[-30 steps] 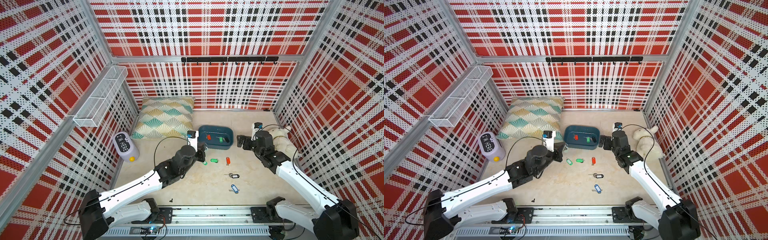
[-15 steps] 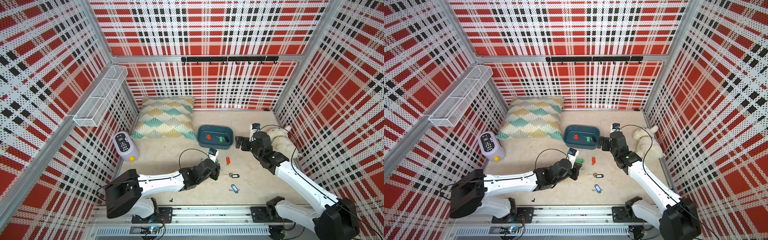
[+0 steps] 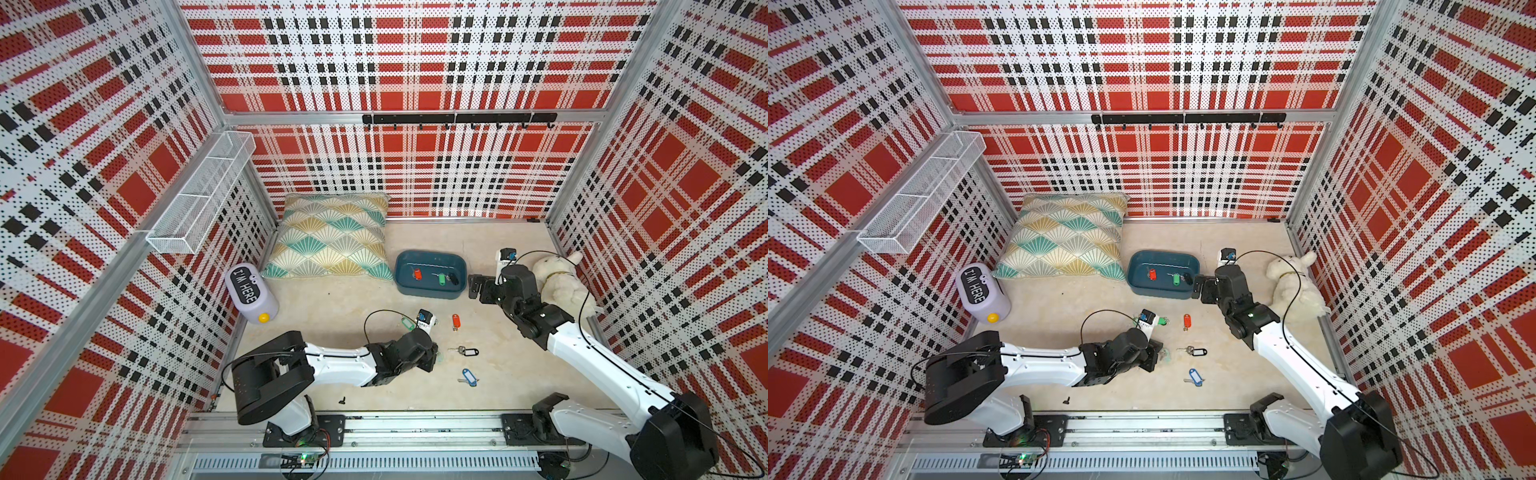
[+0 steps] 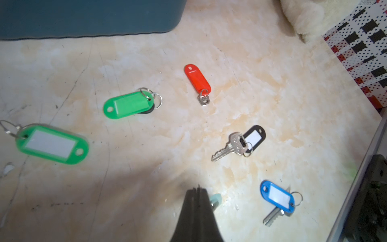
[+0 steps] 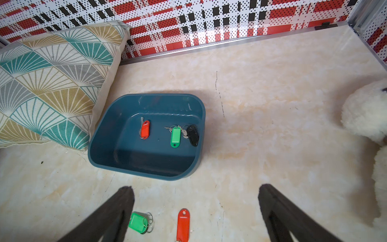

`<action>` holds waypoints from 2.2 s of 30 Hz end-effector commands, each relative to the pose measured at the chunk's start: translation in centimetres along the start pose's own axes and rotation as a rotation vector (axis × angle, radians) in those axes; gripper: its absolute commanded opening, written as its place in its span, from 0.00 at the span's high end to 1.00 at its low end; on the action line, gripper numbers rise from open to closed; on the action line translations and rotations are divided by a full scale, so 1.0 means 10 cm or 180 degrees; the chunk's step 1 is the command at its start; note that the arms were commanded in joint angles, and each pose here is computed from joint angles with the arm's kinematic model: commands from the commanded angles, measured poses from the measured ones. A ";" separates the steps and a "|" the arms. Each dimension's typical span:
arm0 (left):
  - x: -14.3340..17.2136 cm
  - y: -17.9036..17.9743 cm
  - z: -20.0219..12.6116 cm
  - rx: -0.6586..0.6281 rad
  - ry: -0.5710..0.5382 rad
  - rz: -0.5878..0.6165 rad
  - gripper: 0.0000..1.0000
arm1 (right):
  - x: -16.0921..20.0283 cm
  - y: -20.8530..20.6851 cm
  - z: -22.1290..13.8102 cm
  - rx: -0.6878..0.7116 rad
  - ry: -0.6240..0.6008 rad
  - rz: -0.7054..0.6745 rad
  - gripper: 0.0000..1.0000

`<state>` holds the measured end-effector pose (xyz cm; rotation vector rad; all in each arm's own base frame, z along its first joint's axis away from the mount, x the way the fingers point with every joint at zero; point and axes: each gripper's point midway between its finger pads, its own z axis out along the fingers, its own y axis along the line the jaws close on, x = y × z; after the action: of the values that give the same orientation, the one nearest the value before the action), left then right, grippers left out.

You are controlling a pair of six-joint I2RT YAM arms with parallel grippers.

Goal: Take the keys out of the storage box
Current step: Place the key at the center of the board, then pick up the key from the storage box.

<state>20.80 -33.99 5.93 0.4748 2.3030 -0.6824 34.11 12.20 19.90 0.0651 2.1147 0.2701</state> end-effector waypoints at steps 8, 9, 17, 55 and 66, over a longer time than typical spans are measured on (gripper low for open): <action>-0.08 0.26 0.10 -0.0094 -0.0045 -0.0264 1.00 | 0.09 -0.03 0.05 0.0073 0.0051 -0.0023 0.00; -0.08 0.26 0.11 -0.0096 -0.0035 -0.0257 1.00 | 0.09 -0.03 0.05 0.0077 0.0053 -0.0024 0.00; -0.09 0.22 0.21 -0.0087 0.0047 -0.0208 0.91 | 0.09 -0.04 0.06 0.0098 0.0063 -0.0034 0.00; -2.22 1.57 -0.94 -0.0154 -0.1757 -0.0510 0.01 | 0.40 0.90 1.47 0.0158 0.0916 -0.0320 0.18; -2.22 1.82 -0.86 -0.0134 -0.1681 -0.0506 0.01 | 0.54 0.57 1.85 0.0411 0.1200 -0.0121 0.40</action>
<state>40.55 -17.41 19.05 0.0306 1.9118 -0.7086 46.12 21.47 7.86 0.0395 2.4771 0.1427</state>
